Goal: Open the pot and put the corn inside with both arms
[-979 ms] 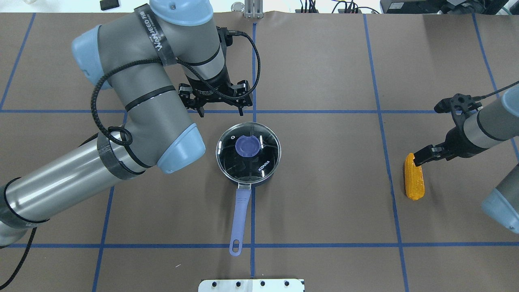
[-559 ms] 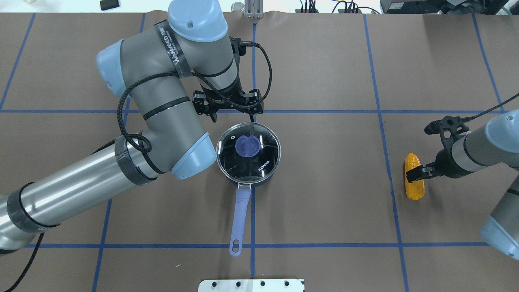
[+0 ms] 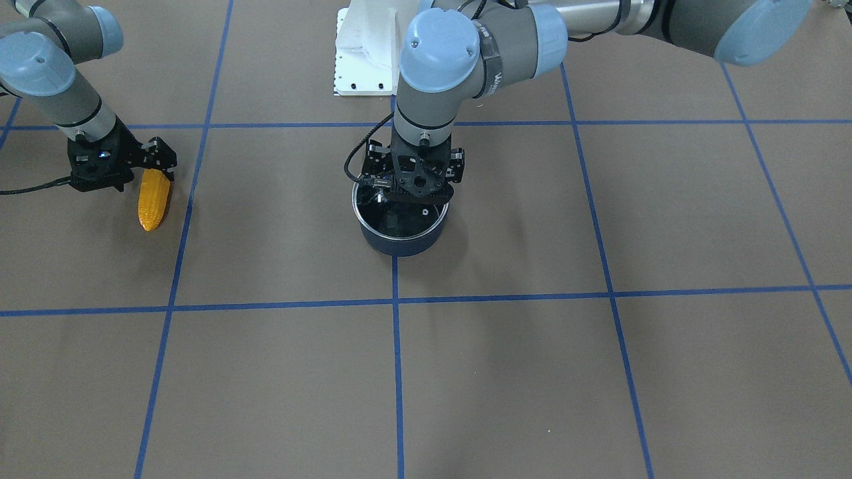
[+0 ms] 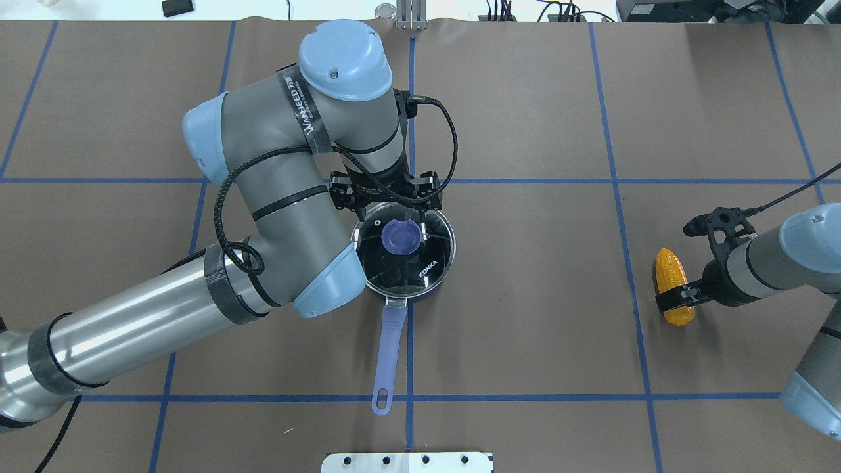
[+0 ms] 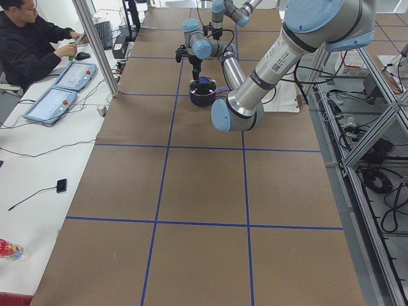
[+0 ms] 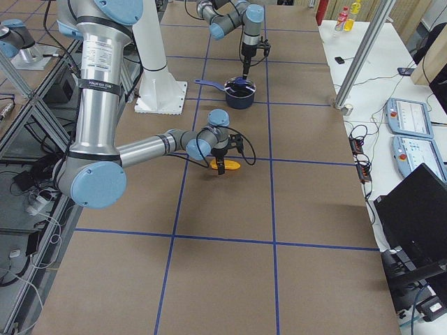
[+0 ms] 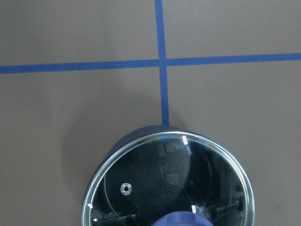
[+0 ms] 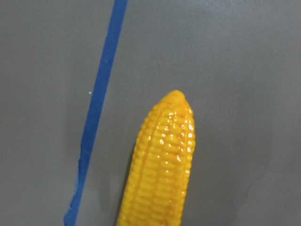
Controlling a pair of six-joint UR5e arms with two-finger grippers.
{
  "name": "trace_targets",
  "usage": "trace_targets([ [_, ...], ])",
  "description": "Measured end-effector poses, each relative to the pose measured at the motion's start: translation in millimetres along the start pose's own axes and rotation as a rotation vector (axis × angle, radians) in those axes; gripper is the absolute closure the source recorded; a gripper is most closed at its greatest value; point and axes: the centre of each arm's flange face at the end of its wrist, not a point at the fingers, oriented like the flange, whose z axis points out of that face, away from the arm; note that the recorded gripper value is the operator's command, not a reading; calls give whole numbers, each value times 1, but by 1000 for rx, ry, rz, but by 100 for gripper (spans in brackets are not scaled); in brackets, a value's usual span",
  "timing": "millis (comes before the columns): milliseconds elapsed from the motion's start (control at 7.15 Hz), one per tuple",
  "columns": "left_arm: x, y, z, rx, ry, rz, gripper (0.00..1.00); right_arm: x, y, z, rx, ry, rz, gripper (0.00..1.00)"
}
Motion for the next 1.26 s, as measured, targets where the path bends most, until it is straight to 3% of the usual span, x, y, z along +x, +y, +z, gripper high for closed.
trace_targets([
  [420, 2, 3, 5, -6, -4, 2, 0, -5, -1, 3, -3, -1, -7, 25],
  [699, 1, 3, 7, -4, -9, 1, 0, -9, -4, 6, -7, -2, -13, 53],
  [1119, 0, 3, 8, -4, -11, 1, 0, -8, -5, 8, -16, -1, -15, 72],
  [1259, 0, 3, 8, -4, -11, 1, 0, -6, -7, 8, -14, -1, -12, 73],
])
